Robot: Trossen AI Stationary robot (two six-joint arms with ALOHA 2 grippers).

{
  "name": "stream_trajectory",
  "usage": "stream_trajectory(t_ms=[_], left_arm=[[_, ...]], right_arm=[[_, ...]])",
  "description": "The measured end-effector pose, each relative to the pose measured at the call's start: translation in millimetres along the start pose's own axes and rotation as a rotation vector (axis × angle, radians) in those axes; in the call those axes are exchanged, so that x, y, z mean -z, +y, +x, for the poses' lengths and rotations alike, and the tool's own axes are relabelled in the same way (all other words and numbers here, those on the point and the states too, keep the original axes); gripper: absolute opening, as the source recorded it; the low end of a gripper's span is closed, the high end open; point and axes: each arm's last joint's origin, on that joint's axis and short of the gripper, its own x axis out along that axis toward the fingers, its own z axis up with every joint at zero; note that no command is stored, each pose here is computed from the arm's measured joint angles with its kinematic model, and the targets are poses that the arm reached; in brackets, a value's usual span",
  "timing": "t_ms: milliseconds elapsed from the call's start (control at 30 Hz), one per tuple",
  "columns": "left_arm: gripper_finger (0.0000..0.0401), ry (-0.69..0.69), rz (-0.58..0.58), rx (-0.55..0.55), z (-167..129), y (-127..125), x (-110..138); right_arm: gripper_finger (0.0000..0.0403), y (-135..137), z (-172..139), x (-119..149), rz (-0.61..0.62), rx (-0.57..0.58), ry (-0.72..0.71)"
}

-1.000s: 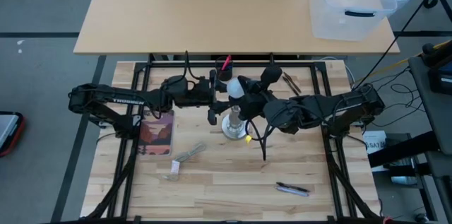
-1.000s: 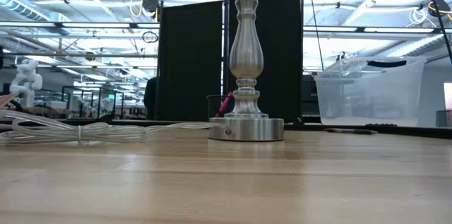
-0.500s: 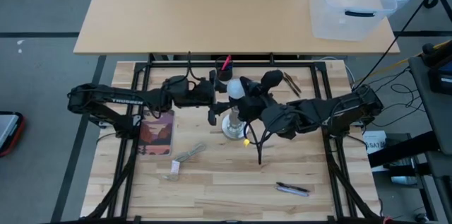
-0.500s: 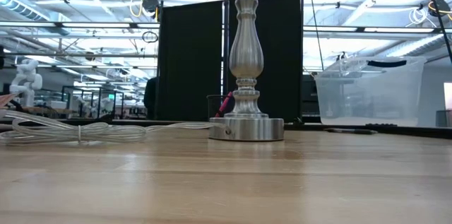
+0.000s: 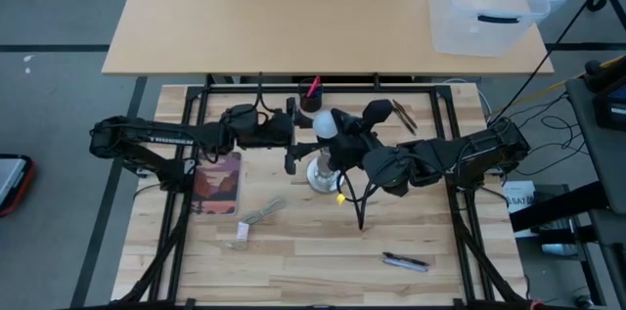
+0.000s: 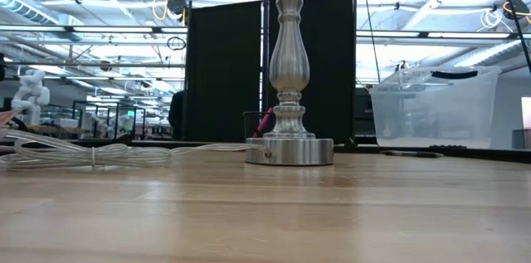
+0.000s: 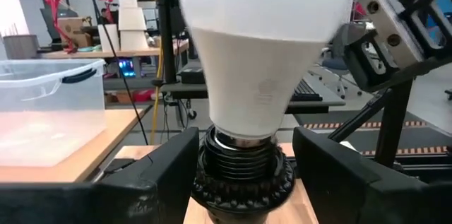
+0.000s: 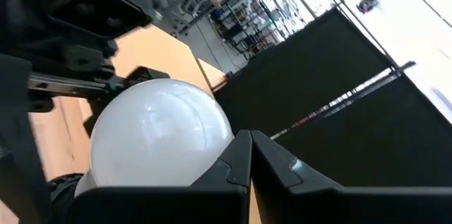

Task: Screw lightbulb
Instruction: Insert the lightbulb into the desk lamp

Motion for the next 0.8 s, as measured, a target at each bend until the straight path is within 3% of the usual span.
stream_trajectory(t_ms=[533, 800], left_arm=[[0.0234, -0.074, 0.046, -0.012, -4.5, 0.8, -12.2], [0.0234, 0.016, 0.075, -0.026, -18.2, 0.0, -16.9]], right_arm=[[0.0000, -3.7, -8.3, -4.4, 0.053, 0.067, 0.022], [0.0024, -14.5, -28.8, -10.2, 0.128, 0.074, -0.007]])
